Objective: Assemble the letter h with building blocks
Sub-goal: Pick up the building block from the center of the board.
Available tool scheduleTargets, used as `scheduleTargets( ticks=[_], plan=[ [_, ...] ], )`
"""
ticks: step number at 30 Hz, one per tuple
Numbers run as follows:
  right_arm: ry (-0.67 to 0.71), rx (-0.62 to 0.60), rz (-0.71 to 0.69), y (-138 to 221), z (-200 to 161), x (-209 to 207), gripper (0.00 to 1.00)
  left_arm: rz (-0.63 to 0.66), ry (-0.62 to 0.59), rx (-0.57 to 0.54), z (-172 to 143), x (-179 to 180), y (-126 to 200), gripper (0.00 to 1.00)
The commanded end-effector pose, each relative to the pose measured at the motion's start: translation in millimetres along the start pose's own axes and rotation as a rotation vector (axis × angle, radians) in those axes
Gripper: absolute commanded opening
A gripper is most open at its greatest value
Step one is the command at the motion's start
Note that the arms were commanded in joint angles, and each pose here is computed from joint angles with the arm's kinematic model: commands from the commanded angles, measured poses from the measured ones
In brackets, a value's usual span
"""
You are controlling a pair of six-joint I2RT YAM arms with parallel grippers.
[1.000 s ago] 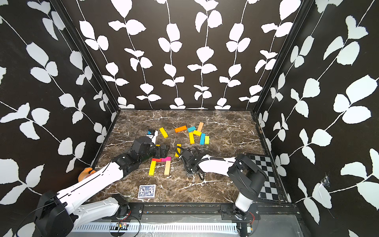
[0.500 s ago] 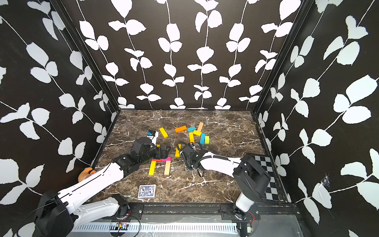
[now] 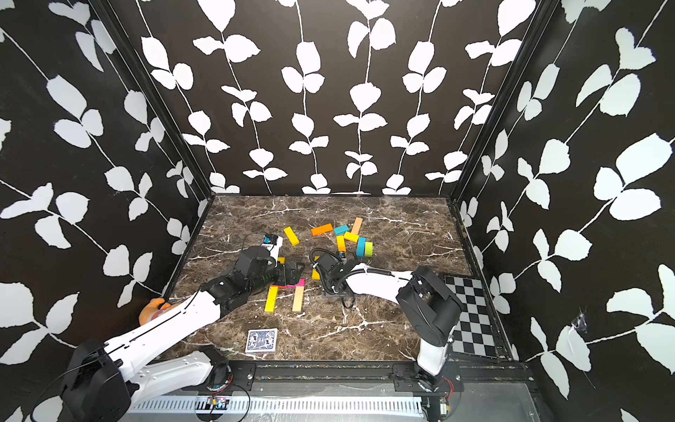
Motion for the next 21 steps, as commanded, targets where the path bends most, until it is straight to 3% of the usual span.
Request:
scheduleTargets(
  ticks=[1, 21],
  plan=[
    [-0.073, -0.003, -0.007, -0.5, -1.4, -4.8, 0.86, -0.011, 0.002, -0.021, 2.6, 0.4, 4.2, 0.99],
    [-0.06, 0.026, -0.081, -22.2, -15.4, -3.2, 0.7, 0.005, 0.008, -0.051, 5.3, 5.5, 16.5, 0.99]
  ],
)
Point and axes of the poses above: each gripper's point midway between its finger pads, its own y axis back along the fingers, its own x axis along the line the jaws close on, z = x × y, the point moved 1 cm from there along y, back along the fingers
